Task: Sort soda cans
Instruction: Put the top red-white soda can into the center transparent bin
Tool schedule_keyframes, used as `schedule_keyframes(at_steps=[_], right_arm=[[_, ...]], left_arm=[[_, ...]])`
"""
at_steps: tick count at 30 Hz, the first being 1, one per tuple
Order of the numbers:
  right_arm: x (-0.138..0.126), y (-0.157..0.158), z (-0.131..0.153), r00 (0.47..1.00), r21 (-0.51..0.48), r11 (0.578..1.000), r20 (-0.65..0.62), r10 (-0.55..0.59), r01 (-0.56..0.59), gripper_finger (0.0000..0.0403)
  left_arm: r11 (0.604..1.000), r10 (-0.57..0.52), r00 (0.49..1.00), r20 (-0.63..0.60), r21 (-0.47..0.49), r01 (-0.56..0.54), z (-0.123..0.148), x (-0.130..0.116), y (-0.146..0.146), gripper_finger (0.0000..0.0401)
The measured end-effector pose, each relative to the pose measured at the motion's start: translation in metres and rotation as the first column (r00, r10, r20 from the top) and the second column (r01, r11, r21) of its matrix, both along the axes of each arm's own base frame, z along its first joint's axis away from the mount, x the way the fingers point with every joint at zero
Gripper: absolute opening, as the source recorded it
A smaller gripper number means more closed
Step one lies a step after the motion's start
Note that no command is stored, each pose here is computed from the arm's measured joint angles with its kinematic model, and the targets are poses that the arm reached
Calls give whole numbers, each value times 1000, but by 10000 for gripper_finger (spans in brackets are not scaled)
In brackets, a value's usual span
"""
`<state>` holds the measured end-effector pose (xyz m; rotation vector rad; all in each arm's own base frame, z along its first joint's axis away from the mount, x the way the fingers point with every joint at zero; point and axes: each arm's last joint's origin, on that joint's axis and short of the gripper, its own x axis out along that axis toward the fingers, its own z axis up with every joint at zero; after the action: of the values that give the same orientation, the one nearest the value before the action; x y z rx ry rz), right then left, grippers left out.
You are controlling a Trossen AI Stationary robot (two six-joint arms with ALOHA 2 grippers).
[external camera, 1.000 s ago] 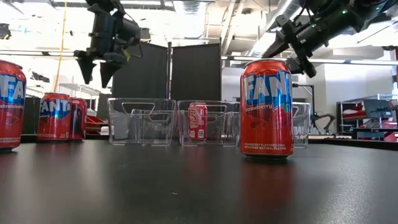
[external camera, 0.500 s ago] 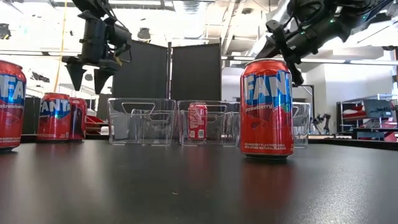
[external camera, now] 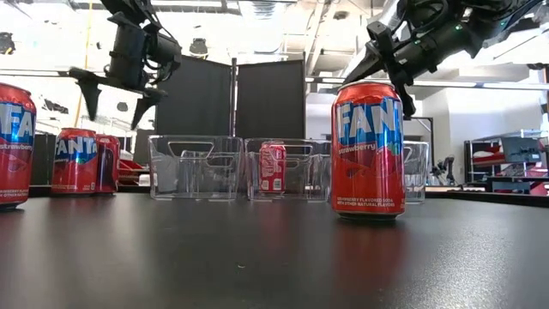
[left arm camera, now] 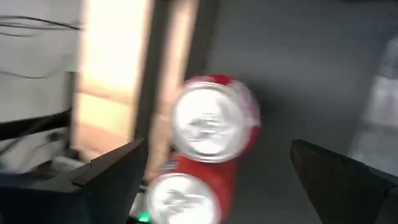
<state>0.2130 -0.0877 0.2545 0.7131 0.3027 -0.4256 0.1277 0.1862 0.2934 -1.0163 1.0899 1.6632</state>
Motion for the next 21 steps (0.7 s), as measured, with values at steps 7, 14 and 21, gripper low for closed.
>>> schedule_keyframes(at_steps=[7, 14, 21], right_arm=[[3, 6, 0, 999, -52, 998, -19, 43, -44, 311], [1, 2, 0, 999, -93, 995, -28, 43, -45, 311], [1, 2, 0, 998, -99, 994, -31, 47, -50, 311]], left_arm=[[994, 112, 991, -71, 22, -111, 1, -6, -4, 386], [982, 147, 987, 59, 109, -153, 1, 3, 5, 386], [957, 278, 958, 69, 64, -283, -25, 0, 0, 386]])
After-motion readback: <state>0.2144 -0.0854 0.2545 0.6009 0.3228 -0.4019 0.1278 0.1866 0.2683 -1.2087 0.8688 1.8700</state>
